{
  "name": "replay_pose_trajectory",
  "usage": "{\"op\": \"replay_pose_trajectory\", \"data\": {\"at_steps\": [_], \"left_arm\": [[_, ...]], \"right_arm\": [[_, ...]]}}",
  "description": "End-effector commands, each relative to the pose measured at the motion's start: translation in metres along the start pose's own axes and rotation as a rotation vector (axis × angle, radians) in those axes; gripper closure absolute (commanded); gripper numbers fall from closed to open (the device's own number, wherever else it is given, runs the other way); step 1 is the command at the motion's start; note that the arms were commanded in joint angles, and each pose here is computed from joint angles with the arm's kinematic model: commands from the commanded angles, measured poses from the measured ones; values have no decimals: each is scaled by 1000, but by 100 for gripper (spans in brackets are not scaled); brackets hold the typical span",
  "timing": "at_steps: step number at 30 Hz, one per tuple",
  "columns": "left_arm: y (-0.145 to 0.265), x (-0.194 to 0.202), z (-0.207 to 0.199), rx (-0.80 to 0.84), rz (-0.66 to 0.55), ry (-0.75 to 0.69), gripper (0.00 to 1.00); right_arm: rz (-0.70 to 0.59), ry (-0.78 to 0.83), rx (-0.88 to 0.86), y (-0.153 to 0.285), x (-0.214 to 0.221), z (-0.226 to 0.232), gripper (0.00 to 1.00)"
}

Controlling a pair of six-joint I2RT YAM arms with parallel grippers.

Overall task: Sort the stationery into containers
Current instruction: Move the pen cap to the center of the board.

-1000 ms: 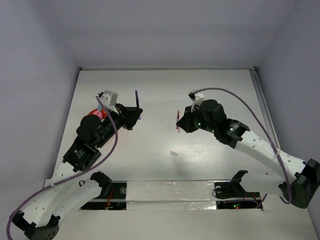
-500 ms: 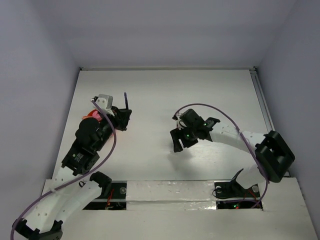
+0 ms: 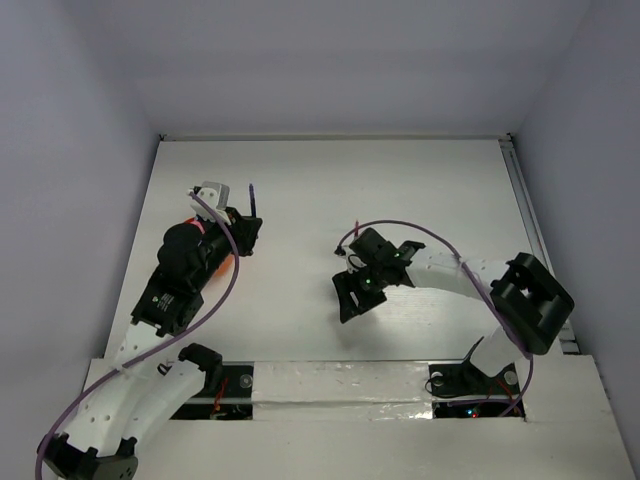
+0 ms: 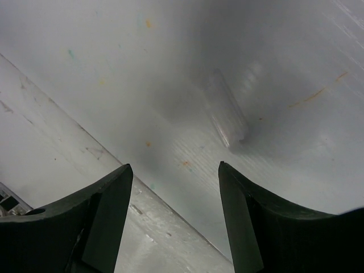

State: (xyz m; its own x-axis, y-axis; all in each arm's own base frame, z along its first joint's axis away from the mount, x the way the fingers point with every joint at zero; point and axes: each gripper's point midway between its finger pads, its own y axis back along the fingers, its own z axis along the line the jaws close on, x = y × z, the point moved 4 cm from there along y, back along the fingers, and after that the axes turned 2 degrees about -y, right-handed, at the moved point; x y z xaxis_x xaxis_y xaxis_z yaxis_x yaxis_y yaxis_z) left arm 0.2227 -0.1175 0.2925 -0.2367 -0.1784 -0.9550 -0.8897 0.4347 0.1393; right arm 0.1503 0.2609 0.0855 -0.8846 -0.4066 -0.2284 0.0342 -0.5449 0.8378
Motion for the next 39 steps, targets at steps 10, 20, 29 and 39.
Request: {"op": "replay_pose_trajectory", "data": {"at_steps": [10,20,29,39], "left_arm": [[1,-12,-2,23,-58,-17,100],[1,-11,-2,21,-56,-17,100],[2,-12,0,12,-60,-20,100],[2,-12,-1,18,-63,-19,100]], "right_arm": [[-8,-32,0,-19,-11,-2,30],[-160,-17,59,-26,-50,-4,29],[-247,47,73,-30,-92,4,28],[-278,-3,175,4,-73,-3,27]]}}
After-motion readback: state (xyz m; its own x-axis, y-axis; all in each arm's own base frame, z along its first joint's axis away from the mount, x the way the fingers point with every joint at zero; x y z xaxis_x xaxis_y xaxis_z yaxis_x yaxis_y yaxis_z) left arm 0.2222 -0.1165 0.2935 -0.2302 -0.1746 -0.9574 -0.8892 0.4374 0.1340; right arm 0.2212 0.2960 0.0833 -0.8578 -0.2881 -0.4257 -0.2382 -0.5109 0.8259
